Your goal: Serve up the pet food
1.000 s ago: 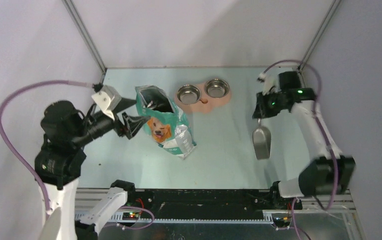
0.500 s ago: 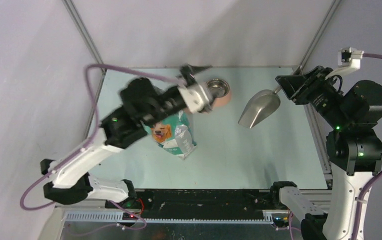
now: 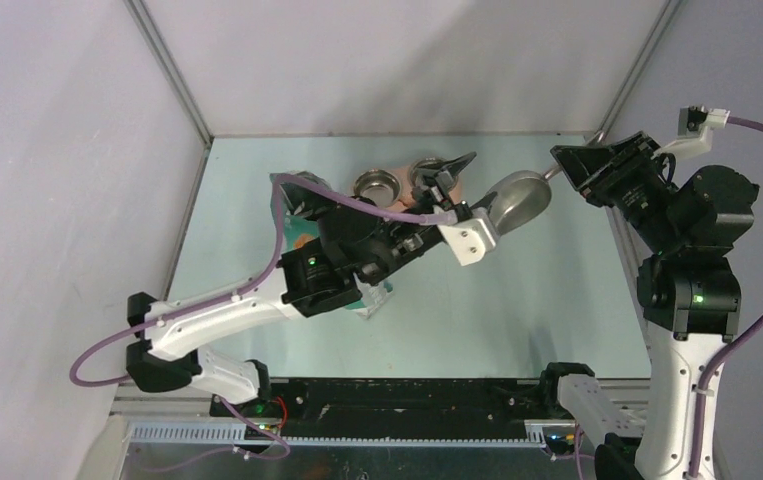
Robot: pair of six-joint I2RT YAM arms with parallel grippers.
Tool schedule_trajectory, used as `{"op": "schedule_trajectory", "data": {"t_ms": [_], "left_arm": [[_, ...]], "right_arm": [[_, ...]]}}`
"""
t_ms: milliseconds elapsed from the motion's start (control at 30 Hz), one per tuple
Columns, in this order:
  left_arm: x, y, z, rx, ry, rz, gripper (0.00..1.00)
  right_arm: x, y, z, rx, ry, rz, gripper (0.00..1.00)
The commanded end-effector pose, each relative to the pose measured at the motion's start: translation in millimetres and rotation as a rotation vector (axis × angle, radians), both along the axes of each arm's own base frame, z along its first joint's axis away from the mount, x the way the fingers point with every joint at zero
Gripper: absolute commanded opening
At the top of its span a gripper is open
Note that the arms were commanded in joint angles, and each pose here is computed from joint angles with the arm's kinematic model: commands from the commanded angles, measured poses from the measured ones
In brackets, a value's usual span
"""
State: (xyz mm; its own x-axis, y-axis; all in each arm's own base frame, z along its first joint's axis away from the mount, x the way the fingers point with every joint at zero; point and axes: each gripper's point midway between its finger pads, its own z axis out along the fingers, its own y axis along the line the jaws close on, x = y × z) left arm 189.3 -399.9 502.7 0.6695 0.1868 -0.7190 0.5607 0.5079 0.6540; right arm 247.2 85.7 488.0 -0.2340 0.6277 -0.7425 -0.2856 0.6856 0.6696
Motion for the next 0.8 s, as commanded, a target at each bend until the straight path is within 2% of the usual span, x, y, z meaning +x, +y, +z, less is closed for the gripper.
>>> {"op": "schedule_trajectory", "data": {"t_ms": [0,233,367,667,733,767], "left_arm": [[10.8,-9.8,20.7,-0.050,-0.010,0.063,0.66],[5.7,-25.8,7.2,0.035,0.015,0.006,0.62],[9.9,-29.9,-3.5,0.072,0.047,0.027,0.57],[36.4,-25.5,-3.3,0.121,0.001,0.152,0.35],[42.3,-23.4,-3.2,0.130,-0.005,0.170,0.28],[44.6,-23.8,-4.7,0.137,-0.006,0.172,0.21]], "right_arm": [[-7.5,6.4,25.9,0.079,-0.095,0.031,0.00],[-7.9,6.8,27.4,0.085,-0.116,0.029,0.00],[-9.8,8.8,33.0,0.095,-0.134,0.039,0.00],[-11.4,23.1,23.1,0.096,-0.093,0.126,0.00],[-10.5,27.2,16.1,0.109,-0.068,0.153,0.00],[-11.5,30.6,13.8,0.113,-0.058,0.177,0.00]]}}
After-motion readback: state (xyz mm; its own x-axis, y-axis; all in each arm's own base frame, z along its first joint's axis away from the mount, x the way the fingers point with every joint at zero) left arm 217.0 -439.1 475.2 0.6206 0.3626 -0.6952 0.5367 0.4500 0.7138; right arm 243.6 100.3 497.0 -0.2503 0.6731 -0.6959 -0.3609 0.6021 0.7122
